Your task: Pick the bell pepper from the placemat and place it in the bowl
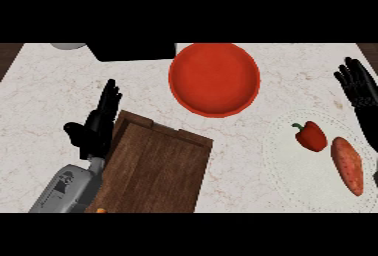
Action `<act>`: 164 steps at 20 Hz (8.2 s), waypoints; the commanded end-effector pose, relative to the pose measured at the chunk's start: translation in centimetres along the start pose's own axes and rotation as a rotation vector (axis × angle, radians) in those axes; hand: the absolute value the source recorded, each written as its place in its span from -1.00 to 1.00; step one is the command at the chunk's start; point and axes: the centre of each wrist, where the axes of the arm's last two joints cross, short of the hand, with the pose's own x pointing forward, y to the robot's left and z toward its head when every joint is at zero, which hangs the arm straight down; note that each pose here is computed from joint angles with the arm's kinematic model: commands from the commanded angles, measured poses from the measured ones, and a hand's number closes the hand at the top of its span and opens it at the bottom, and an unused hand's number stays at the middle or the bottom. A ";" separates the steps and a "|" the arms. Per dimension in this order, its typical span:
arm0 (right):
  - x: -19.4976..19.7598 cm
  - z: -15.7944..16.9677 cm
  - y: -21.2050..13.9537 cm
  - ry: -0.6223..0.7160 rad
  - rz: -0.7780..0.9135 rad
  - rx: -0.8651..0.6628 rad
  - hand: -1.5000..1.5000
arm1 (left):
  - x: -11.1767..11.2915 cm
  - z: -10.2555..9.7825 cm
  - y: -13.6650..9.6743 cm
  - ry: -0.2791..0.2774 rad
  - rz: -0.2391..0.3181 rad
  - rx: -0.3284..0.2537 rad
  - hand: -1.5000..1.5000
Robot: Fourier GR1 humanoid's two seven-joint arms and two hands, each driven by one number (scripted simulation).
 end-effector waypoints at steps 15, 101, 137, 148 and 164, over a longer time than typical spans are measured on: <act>-6.7 10.3 -0.5 -0.152 -0.047 0.095 -1.00 | 1.5 2.6 0.7 0.023 -0.060 -0.078 0.00; -10.4 4.7 1.1 0.298 0.440 0.582 1.00 | 0.2 3.9 -0.6 0.024 -0.069 -0.084 0.00; 24.4 0.7 20.6 -0.277 0.233 0.340 1.00 | 1.4 3.2 1.0 0.030 -0.059 -0.095 0.00; 24.5 -8.8 22.9 -0.152 0.315 0.247 1.00 | 1.0 3.1 -0.4 0.045 -0.042 -0.099 0.00; 11.2 -17.6 18.2 -0.068 0.704 0.139 1.00 | 2.6 1.9 0.4 0.015 -0.067 -0.099 0.00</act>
